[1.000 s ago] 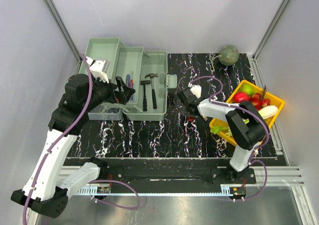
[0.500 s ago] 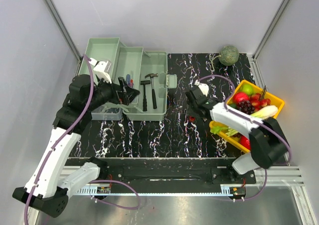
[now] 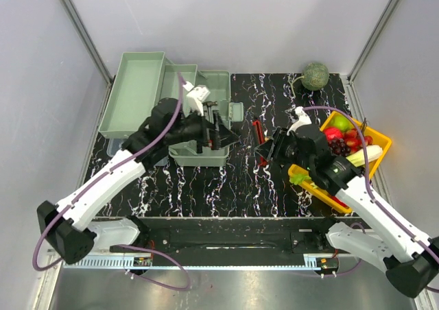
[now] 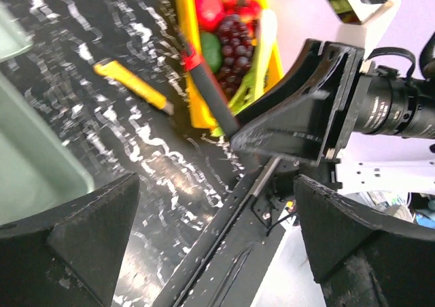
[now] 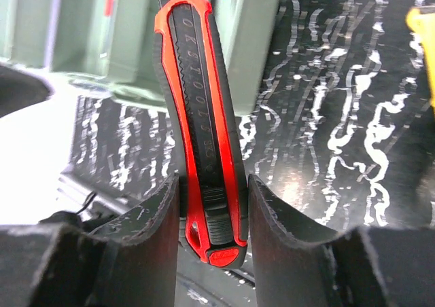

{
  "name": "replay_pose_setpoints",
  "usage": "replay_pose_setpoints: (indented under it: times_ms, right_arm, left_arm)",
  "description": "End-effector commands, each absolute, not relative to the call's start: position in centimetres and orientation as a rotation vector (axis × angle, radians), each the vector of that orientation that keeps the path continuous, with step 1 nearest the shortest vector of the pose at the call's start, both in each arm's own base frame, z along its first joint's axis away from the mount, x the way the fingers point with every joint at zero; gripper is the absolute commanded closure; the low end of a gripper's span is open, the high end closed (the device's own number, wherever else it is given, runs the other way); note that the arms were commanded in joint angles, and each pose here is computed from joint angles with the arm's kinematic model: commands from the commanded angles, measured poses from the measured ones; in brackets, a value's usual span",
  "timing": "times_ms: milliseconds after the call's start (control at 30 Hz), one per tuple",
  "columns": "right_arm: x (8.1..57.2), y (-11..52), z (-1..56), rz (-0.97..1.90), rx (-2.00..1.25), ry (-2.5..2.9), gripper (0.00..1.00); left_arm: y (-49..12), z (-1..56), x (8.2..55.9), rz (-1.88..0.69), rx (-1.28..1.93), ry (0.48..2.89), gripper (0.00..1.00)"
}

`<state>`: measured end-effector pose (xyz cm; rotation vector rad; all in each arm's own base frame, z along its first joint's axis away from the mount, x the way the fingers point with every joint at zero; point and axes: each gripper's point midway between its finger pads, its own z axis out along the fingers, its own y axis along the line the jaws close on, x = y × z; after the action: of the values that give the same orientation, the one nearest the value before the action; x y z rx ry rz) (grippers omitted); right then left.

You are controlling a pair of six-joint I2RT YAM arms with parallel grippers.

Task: Pack the tool kit

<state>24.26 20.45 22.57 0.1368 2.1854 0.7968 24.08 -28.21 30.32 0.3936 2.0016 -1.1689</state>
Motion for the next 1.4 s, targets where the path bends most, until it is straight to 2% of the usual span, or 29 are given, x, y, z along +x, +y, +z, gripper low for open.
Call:
replay_pose_setpoints:
  times_ms: [0,167,467,700,767,867,967,1067,1133,1200,1267,1367]
  right_arm:
    - [22.1,22.8,27.7,1.057,-0.030,2.045,0.96]
    - [20.2,23.2,30.9,1.174,-0.113,1.937,0.96]
    - [20.0,23.2,30.8,1.176,-0.126,1.933,1.00]
    - [21.4,22.9,29.6,1.105,-0.077,1.962,1.00]
    - [21.6,23.1,29.5,1.102,-0.079,1.966,1.00]
    - [22.0,23.0,29.0,1.084,-0.070,1.976,0.98]
    - [22.3,22.6,28.5,1.050,-0.045,1.988,0.87]
    - [22.7,21.9,27.8,0.997,-0.005,2.010,0.54]
    - [23.0,21.2,27.3,0.952,0.042,2.019,0.26]
    - [23.2,20.4,27.0,0.908,0.067,2.020,0.13]
    - [23.2,19.7,26.9,0.875,0.089,2.016,0.07]
    - [23.2,18.5,26.6,0.820,0.126,2.019,0.06]
  left_arm:
    - [-32.1,35.9,25.2,-1.185,0.427,1.830,0.01]
    - [-34.3,35.4,25.2,-1.222,0.411,1.856,0.04]
    - [-36.6,34.0,25.1,-1.259,0.391,1.928,0.20]
    - [-37.2,32.4,26.3,-1.160,0.305,2.067,0.45]
    - [-37.5,31.8,26.4,-1.162,0.296,2.088,0.56]
    - [-37.8,31.4,26.4,-1.166,0.295,2.109,0.79]
    - [-37.4,31.1,26.9,-1.127,0.275,2.123,1.00]
    - [-37.1,31.1,27.3,-1.079,0.276,2.123,1.00]
    - [-36.6,31.3,27.6,-1.033,0.287,2.114,1.00]
    - [-35.6,32.0,28.3,-0.954,0.289,2.097,1.00]
    - [-34.1,32.5,28.9,-0.856,0.295,2.090,1.00]
    - [-30.2,34.0,30.9,-0.687,0.269,2.055,1.00]
